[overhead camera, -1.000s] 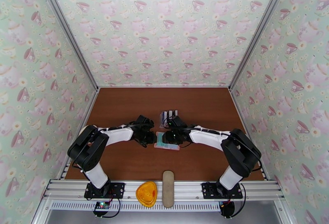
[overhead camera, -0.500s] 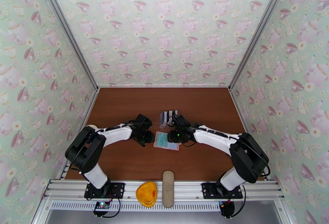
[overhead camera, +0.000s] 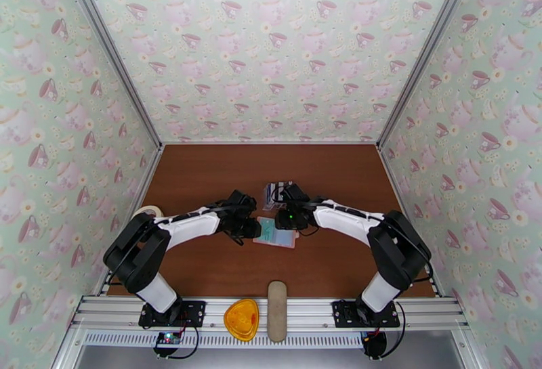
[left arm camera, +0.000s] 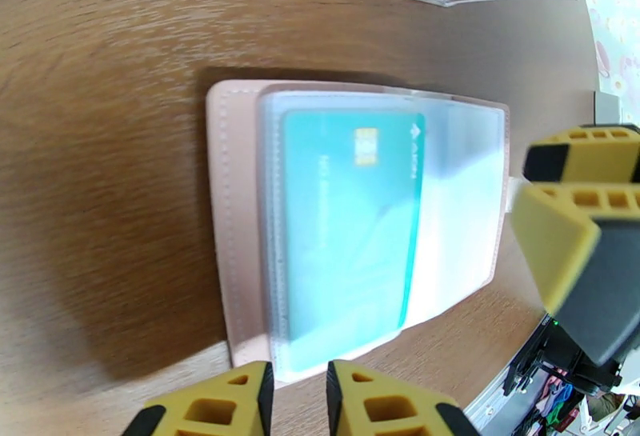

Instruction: Put the credit cards into the card holder

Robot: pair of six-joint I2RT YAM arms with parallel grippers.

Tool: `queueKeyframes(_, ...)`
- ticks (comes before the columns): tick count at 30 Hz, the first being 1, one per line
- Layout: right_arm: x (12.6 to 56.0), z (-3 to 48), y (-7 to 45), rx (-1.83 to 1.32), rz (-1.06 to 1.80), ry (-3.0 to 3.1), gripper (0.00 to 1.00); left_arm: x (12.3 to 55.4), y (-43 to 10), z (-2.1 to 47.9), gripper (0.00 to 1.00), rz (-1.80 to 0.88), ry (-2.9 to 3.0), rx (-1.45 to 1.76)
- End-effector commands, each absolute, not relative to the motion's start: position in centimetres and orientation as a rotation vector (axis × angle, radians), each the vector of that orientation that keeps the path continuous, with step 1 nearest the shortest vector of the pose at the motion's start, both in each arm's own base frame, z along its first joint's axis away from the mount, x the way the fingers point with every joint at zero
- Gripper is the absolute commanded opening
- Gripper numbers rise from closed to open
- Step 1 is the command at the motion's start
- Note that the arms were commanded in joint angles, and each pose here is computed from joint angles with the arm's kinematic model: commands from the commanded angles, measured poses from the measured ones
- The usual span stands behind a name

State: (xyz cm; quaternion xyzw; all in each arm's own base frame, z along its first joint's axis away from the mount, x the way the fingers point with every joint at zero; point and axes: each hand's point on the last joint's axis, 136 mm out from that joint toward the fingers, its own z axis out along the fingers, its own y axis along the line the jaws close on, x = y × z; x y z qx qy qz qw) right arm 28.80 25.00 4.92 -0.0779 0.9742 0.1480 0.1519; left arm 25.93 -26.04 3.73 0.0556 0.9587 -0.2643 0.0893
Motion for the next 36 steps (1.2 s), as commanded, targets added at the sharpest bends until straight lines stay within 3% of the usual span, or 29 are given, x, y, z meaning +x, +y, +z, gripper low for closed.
queueKeyframes(1, 29.8, 5.1, 25.1, -0.231, 0.408, 2.782, 0.45, 25.5, -26.0, 2.9, 0.27, -0.792, 2.869, 0.15)
queueKeyframes(25, 28.9, 2.1, 25.2, -0.226, 0.419, 2.858, 0.43, 23.3, -25.0, 0.3, 0.27, -0.797, 2.921, 0.121)
queueKeyframes(36, 26.4, 1.3, 27.2, -0.209, 0.577, 2.889, 0.43, 22.9, -25.8, 0.8, 0.37, -0.91, 2.875, 0.147)
